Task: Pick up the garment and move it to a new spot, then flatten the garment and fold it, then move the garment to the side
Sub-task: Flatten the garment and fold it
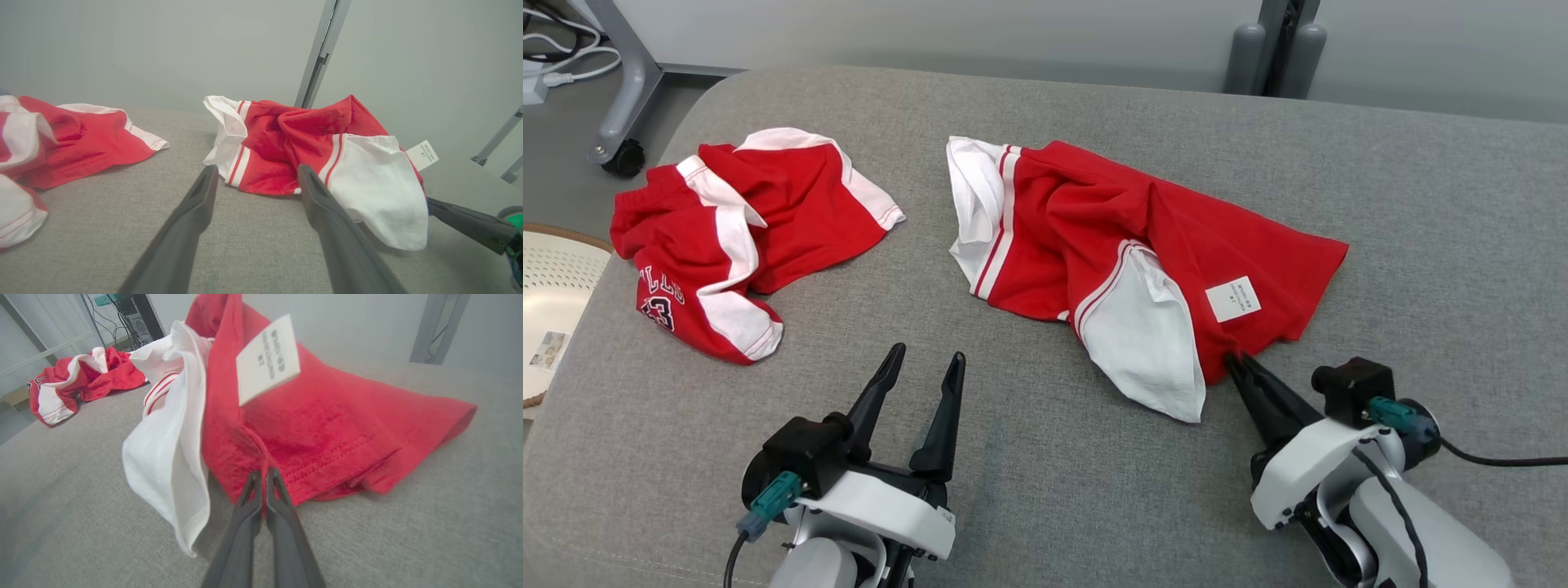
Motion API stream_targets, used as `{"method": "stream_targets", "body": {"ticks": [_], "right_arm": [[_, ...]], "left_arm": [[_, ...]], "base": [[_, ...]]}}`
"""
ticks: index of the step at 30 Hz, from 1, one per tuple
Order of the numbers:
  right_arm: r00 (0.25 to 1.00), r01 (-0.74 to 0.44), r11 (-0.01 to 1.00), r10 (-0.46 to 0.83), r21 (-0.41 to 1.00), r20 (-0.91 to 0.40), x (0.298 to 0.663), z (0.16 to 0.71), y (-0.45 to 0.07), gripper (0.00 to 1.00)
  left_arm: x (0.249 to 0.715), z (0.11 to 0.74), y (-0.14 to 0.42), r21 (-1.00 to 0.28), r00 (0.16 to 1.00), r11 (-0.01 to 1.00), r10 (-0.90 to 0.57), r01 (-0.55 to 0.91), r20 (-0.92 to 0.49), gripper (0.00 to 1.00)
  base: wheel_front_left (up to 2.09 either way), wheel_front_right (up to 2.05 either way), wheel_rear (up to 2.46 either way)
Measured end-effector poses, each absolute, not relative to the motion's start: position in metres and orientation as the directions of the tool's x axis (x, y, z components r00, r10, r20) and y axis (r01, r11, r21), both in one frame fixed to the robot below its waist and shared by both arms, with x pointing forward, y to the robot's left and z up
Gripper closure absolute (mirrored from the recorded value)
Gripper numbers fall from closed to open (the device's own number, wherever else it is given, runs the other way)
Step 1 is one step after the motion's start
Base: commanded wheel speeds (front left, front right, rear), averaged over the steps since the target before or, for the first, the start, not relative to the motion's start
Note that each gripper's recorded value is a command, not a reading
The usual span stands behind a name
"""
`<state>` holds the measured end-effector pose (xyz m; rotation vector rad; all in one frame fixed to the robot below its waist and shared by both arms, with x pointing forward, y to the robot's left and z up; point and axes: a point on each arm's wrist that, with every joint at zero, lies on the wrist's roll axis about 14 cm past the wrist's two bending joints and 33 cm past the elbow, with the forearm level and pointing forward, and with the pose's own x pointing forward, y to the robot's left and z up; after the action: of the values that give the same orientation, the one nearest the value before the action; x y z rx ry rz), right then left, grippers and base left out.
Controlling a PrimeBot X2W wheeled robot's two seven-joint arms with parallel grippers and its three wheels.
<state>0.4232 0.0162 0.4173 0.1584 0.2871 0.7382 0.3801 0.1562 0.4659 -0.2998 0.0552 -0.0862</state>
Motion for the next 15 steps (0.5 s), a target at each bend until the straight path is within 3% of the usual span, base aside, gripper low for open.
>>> {"method": "stream_targets", "body": {"ticks": [8, 15], "right_arm": [[0.761, -0.593, 0.764, 0.635, 0.254, -0.133, 0.428, 0.439, -0.001, 1.0], [0.841, -0.502, 0.838, 0.531, 0.213, -0.109, 0.428, 0.45, -0.054, 1.0]], "left_arm": [[0.38, 0.47, 0.15, -0.294, 0.993, 0.951, -0.111, 0.098, -0.028, 0.0], [0.381, 0.472, 0.131, -0.3, 0.986, 0.942, -0.167, 0.153, -0.019, 0.0]], "base": [[0.0, 0.0, 0.0], [0.0, 0.0, 0.0]]}}
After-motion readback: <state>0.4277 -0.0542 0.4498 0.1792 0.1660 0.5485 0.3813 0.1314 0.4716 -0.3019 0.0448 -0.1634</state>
